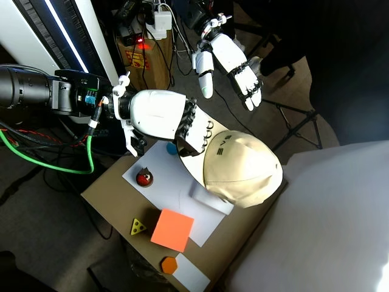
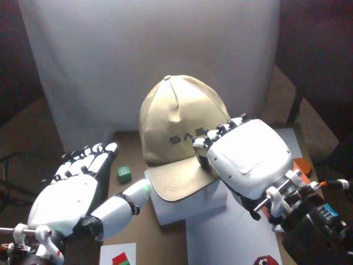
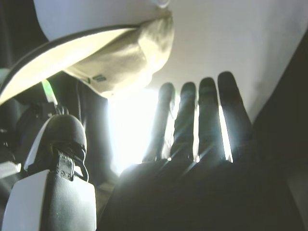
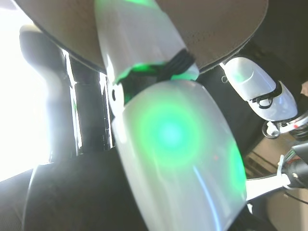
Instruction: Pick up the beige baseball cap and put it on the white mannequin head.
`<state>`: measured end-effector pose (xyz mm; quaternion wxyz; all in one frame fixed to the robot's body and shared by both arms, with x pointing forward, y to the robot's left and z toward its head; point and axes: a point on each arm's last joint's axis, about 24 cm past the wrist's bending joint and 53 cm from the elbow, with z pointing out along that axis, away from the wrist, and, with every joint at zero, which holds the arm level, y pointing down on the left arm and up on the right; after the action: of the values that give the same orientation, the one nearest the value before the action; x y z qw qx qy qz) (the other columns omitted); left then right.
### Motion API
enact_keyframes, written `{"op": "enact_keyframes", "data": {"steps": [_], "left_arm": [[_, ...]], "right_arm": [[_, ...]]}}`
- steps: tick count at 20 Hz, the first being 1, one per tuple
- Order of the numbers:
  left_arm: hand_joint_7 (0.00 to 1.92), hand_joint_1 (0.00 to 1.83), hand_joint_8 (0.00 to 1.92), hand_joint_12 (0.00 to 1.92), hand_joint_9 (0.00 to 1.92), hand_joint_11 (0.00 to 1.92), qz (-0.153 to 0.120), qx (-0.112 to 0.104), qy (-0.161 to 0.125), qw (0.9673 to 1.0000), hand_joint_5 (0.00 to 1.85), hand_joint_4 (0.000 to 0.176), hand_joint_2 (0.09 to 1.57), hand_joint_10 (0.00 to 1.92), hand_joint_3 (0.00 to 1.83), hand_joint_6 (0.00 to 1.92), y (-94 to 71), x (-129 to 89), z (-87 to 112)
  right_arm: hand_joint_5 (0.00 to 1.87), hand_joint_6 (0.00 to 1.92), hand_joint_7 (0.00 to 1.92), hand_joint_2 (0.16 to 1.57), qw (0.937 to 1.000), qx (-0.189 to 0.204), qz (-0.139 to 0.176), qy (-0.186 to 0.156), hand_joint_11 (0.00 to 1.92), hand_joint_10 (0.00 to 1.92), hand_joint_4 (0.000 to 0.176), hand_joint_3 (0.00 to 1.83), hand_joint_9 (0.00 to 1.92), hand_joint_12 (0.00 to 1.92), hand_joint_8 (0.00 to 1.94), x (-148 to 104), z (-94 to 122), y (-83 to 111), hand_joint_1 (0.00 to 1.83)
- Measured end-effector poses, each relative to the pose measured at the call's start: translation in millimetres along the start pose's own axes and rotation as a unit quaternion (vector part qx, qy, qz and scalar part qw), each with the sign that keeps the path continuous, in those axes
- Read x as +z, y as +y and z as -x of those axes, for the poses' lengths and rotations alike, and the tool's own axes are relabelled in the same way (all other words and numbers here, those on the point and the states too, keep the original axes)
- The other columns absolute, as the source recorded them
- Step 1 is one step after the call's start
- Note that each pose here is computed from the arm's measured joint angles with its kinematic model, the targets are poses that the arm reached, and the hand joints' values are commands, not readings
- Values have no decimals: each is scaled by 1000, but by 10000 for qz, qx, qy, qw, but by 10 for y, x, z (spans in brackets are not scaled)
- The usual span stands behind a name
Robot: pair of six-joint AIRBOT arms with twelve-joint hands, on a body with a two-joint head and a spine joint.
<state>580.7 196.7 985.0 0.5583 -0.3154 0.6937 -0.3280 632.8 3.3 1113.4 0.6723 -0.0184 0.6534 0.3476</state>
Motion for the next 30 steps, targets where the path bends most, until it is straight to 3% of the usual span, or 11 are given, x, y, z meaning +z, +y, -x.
{"op": "enact_keyframes", "data": {"steps": [5, 15, 17, 19, 20, 21, 22, 23, 26, 29, 30], "left_arm": [[63, 0, 0, 383, 71, 0, -57, 26, 164, 9998, 99, 17, 1144, 1, 0, 0, -21, 12, -90], [63, 0, 0, 356, 68, 0, -205, -107, 289, 9993, 94, 15, 1148, 0, 1, 0, -149, 86, -248], [66, 0, 1, 382, 72, 0, -195, -109, 284, 9993, 101, 14, 1148, 1, 1, 1, -145, 86, -246], [66, 0, 1, 382, 72, 0, -178, -114, 278, 9994, 100, 14, 1148, 1, 1, 1, -137, 86, -243], [66, 0, 1, 383, 72, 0, -163, -116, 271, 9994, 100, 14, 1148, 1, 1, 1, -130, 86, -240], [70, 0, 2, 382, 72, 0, -138, -125, 269, 9995, 111, 13, 1148, 0, 1, 5, -122, 82, -242], [72, 0, 3, 382, 71, 0, -127, -131, 277, 9995, 113, 13, 1148, 0, 1, 6, -121, 76, -251], [72, 0, 3, 382, 71, 0, -115, -132, 282, 9994, 113, 13, 1149, 0, 1, 6, -115, 71, -264], [72, 0, 2, 384, 71, 0, -130, -134, 350, 9992, 110, 13, 1149, 0, 1, 3, -139, 44, -317], [72, 0, 1, 387, 71, 0, -135, -31, 336, 9993, 101, 14, 1150, 0, 1, 0, -150, 30, -318], [71, 0, 1, 387, 71, 0, -90, -14, 314, 9995, 100, 14, 1150, 0, 1, 0, -142, 13, -311]], "right_arm": [[927, 840, 972, 1096, 9996, -39, -103, 241, 882, 1076, 0, 0, 989, 1576, 865, -68, -151, -67, 1488], [924, 833, 971, 1097, 9995, -110, -108, 271, 883, 1079, 0, 0, 988, 1578, 870, -27, -164, -111, 1488], [857, 963, 934, 1115, 9995, -109, -108, 281, 883, 1142, 0, 1, 932, 1571, 916, -27, -169, -111, 1484], [749, 1200, 846, 1177, 9993, -116, -126, 327, 781, 1375, 0, 4, 838, 1362, 1143, -30, -190, -122, 1357], [744, 1256, 856, 1203, 9992, -123, -152, 352, 762, 985, 0, 1, 723, 1339, 1235, -32, -202, -138, 1207], [631, 616, 692, 1142, 9990, -129, -202, 382, 635, 741, 0, 0, 635, 1336, 672, -41, -219, -169, 1070], [633, 270, 691, 1116, 9987, -168, -251, 412, 526, 567, 0, 0, 622, 1326, 345, -49, -229, -211, 1014], [612, 101, 682, 1093, 9981, -164, -346, 473, 409, 414, 0, 0, 594, 1304, 153, -59, -255, -275, 958], [505, 0, 534, 1011, 9971, -261, -367, 610, 143, 84, 8, 0, 490, 1207, 2, -111, -326, -306, 792], [421, 1, 400, 967, 9944, -372, -376, 915, 2, 5, 57, 0, 337, 1028, 0, -203, -473, -319, 626], [386, 1, 370, 950, 9935, -388, -370, 1008, 0, 2, 65, 0, 300, 954, 0, -232, -501, -336, 592]]}}
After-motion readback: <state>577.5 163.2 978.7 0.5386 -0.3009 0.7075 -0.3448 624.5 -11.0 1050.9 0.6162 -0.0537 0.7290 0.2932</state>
